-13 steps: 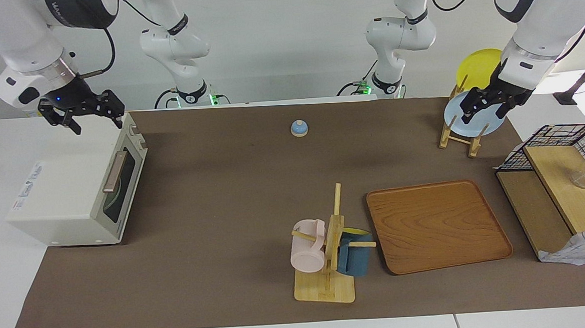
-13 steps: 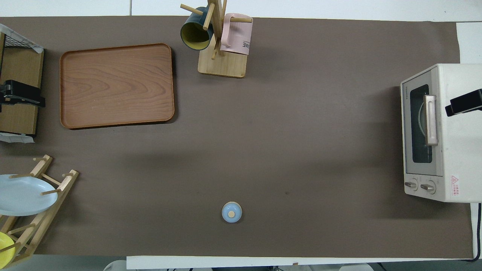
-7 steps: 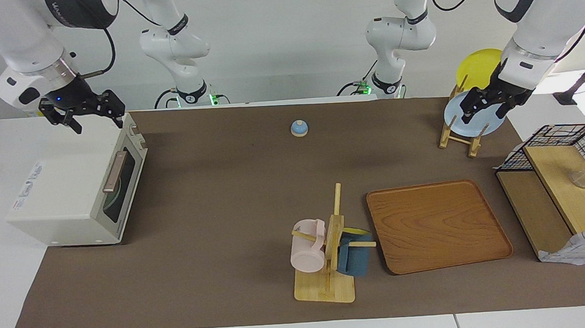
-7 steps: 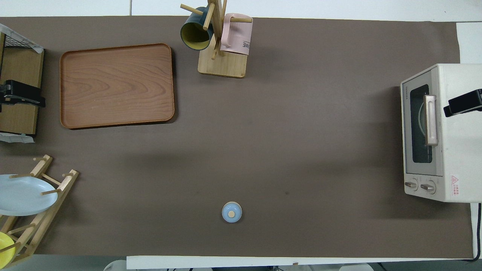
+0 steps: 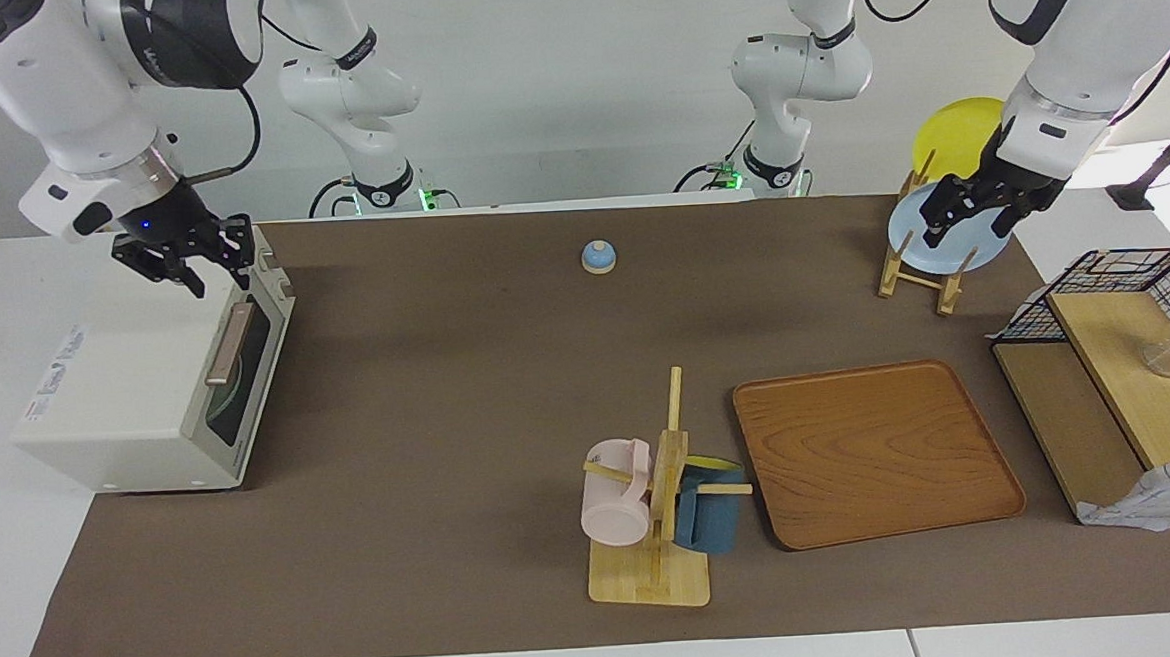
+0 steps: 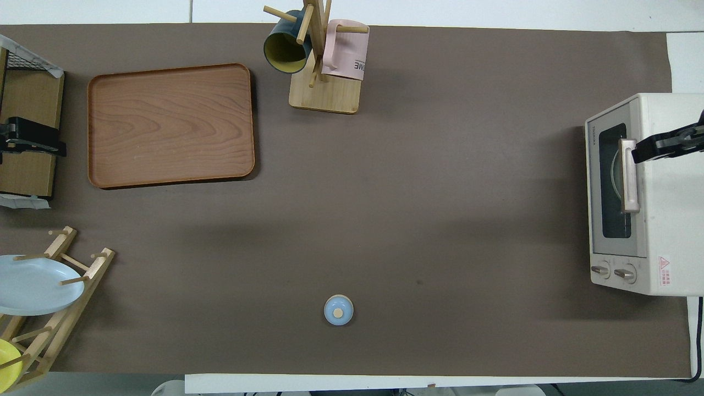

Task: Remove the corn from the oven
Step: 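Pull the oven door handle down with the right gripper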

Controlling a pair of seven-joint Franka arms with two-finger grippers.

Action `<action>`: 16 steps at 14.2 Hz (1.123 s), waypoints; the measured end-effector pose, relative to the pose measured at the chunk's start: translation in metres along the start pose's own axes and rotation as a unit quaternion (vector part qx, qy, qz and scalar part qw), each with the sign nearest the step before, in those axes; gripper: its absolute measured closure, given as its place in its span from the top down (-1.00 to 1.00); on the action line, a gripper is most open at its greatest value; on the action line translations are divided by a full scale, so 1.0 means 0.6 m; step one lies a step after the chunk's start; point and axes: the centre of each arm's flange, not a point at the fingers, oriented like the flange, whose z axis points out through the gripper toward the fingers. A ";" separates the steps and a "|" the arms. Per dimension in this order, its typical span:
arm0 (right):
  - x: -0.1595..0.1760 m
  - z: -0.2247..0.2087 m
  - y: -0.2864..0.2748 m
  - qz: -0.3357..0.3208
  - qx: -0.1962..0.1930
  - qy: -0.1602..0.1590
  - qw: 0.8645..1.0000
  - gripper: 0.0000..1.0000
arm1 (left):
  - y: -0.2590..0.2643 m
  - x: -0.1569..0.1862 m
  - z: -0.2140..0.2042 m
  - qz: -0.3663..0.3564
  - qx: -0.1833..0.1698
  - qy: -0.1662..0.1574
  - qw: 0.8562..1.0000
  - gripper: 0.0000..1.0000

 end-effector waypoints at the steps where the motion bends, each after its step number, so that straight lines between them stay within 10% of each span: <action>1: 0.005 0.032 0.004 0.000 0.000 -0.004 1.000 -0.53 | 0.000 0.000 0.000 0.000 0.000 0.000 1.000 1.00; 4: 0.007 0.107 0.022 -0.007 -0.010 -0.022 1.000 -0.98 | 0.000 0.000 0.000 0.000 0.000 0.000 1.000 1.00; 16: -0.006 0.161 0.024 -0.028 -0.013 -0.013 0.999 -0.98 | 0.000 0.000 0.000 0.000 0.000 0.000 1.000 1.00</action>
